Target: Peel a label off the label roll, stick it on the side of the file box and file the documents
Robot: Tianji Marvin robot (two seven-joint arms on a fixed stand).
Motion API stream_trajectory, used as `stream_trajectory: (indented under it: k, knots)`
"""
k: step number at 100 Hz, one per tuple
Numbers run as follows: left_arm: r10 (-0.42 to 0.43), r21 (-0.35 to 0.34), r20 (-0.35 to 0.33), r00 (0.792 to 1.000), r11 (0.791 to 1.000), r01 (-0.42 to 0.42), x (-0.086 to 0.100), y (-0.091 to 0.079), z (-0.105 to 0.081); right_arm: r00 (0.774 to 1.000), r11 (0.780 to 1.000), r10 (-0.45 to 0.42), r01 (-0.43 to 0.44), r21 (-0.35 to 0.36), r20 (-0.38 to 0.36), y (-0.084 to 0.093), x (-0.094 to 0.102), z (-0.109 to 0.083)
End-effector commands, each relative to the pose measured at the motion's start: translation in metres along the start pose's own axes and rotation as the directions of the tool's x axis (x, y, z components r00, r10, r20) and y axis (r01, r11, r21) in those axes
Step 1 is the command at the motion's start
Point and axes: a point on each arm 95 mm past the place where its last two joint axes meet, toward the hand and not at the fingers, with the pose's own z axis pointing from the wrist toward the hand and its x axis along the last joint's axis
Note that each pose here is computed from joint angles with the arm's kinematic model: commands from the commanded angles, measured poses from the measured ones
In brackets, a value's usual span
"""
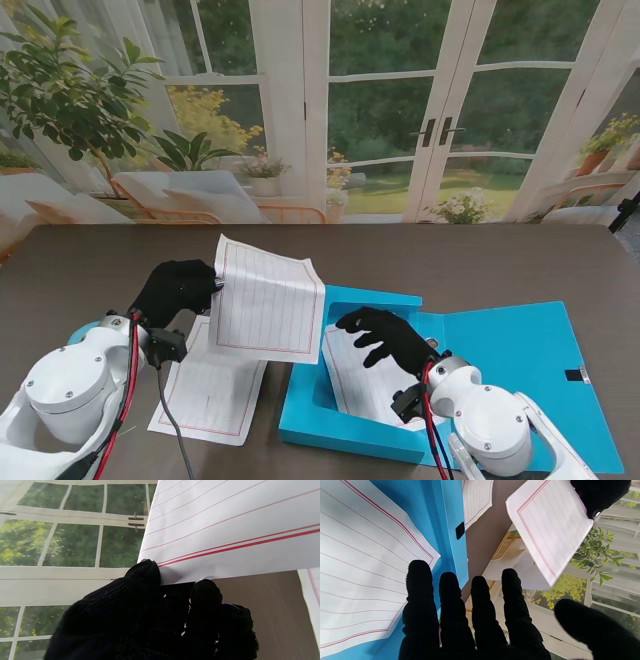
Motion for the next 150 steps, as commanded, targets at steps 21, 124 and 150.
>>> stream_trajectory:
  k: [21,124,150]
  knots:
    - [-0.034,-0.099,-0.048,0.998,0.995,0.029,0.020,0.022,0.001,0.992,0.992,0.124,-0.124,-0.013,0.007,0.010,0.015,0.012]
    - [0.044,-0.232,-0.019,0.999,0.972,-0.047,0.022,0.057,0.008,0.873,0.872,0.487,-0.486,0.060,-0.005,0.010,0.045,0.012]
    - [0.071,-0.250,-0.005,0.997,0.966,-0.070,0.018,0.063,0.014,0.909,0.910,0.415,-0.415,-0.004,-0.034,0.010,0.043,0.015]
